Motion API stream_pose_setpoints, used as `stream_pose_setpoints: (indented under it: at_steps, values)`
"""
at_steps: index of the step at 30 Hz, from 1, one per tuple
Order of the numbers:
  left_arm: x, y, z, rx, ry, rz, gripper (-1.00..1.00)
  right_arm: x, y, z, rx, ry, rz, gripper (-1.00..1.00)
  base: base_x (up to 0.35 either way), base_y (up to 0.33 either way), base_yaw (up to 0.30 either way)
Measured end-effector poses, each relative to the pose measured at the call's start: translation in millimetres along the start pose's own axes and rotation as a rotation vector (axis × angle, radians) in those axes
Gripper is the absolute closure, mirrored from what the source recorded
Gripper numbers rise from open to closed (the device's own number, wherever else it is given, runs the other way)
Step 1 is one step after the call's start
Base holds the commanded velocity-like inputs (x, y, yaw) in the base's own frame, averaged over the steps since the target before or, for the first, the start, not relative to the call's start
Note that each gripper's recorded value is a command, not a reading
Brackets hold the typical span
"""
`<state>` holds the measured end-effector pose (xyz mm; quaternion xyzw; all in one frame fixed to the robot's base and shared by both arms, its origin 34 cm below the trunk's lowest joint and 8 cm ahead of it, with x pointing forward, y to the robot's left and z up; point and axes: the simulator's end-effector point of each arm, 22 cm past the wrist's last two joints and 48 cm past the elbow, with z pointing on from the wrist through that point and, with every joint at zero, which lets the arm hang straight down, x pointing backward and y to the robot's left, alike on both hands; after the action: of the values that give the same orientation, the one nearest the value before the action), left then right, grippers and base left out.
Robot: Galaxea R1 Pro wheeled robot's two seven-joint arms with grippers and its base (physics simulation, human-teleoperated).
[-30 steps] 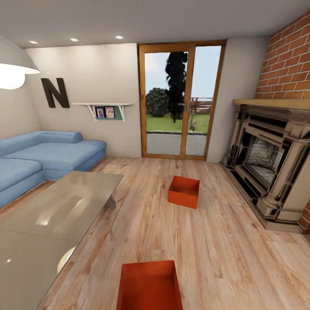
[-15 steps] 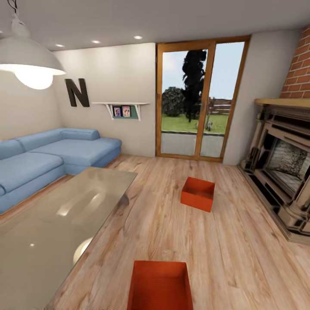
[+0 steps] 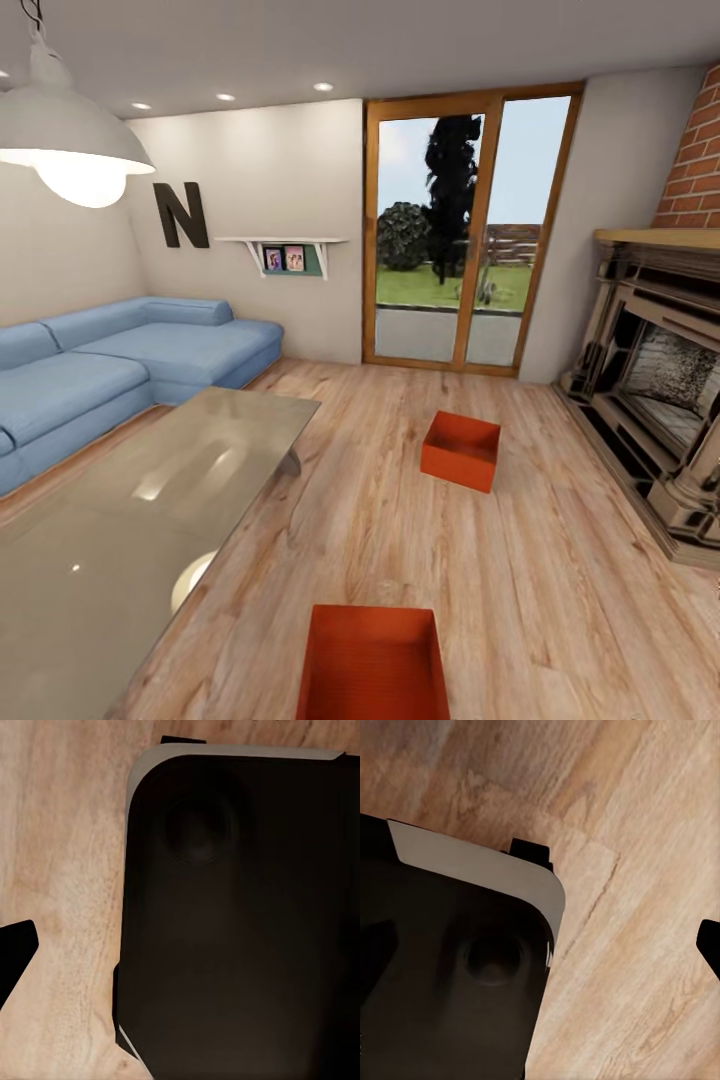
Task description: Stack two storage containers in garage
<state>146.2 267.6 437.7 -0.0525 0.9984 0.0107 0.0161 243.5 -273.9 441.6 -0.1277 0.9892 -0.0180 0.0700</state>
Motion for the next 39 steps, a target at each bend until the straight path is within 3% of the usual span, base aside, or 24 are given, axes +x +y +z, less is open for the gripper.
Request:
stream_pose_setpoints:
  at_steps: [12,39]
  values:
    - [-0.1,0.0,0.0,0.000,0.000,0.000,-1.00,-0.1,0.4,0.0,0.000,0.000,0.001,-1.00,0.000,0.000,-0.190]
    - [7.8,0.8,-0.2,-0.002,0.020,0.001,-1.00,8.3,0.4,0.9,-0.003,0.021,-0.001,-1.00,0.000,0.000,-0.003]
